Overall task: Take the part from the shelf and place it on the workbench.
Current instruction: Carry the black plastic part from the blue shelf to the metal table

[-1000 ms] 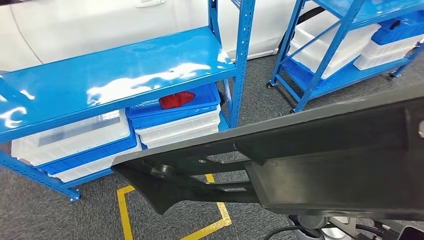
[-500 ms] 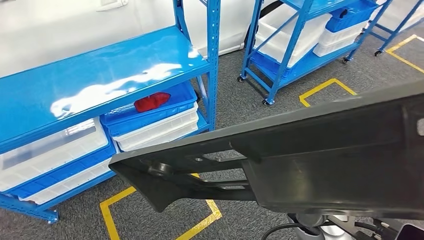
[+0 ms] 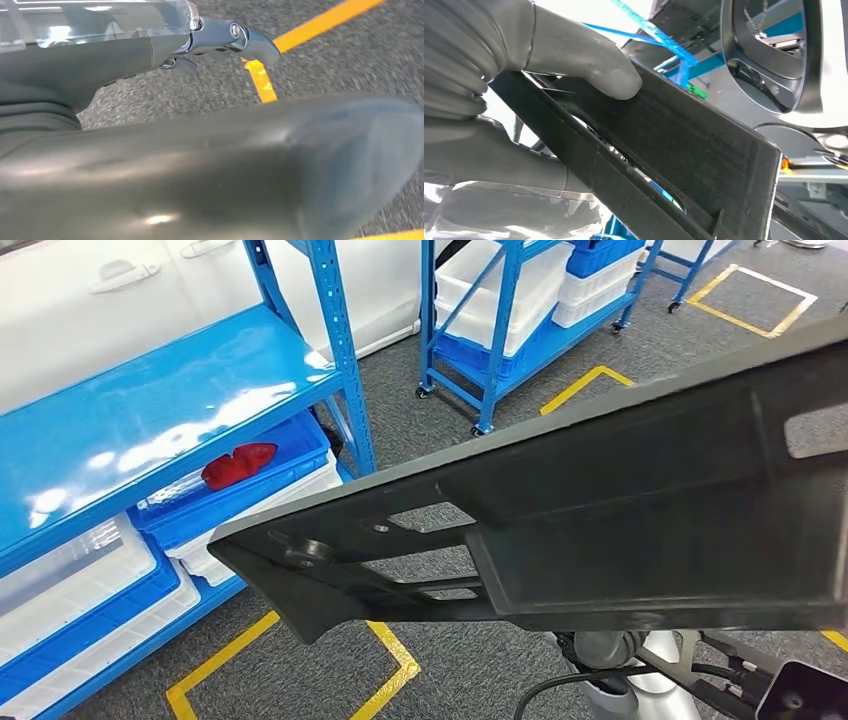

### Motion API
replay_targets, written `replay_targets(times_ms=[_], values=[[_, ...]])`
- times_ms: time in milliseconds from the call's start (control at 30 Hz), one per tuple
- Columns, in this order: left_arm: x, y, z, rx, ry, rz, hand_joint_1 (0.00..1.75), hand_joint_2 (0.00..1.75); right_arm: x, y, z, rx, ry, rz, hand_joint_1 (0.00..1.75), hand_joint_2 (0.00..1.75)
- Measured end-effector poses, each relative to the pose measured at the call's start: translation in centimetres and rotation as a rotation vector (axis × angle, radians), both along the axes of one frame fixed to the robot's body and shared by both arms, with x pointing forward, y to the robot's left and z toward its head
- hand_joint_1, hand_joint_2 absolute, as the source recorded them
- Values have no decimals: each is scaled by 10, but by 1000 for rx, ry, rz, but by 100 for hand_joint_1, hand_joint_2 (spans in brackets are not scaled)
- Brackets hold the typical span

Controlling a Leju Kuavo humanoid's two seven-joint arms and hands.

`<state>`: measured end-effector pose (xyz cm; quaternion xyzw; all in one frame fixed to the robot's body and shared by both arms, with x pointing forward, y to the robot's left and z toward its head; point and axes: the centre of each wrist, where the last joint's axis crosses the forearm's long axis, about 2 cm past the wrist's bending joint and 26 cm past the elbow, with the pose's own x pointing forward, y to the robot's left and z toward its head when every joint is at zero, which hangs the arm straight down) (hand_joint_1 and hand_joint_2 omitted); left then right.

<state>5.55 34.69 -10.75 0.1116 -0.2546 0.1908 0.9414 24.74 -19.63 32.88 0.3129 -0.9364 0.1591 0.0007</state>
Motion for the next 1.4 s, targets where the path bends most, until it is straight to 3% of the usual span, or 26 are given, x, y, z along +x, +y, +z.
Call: replay_targets(times_ms=[467,800,1400], values=[[-6,-19,-2,-24,118,5,0,0,5,-9,-11,-36,38,-35,175,175],[-6,-43,-3,-49,117,8,0,0,-4,-13,-23,-72,60,-19,175,175],[-10,-13,-2,11,102,109,0,0,-2,-13,-13,-14,41,78,175,175]])
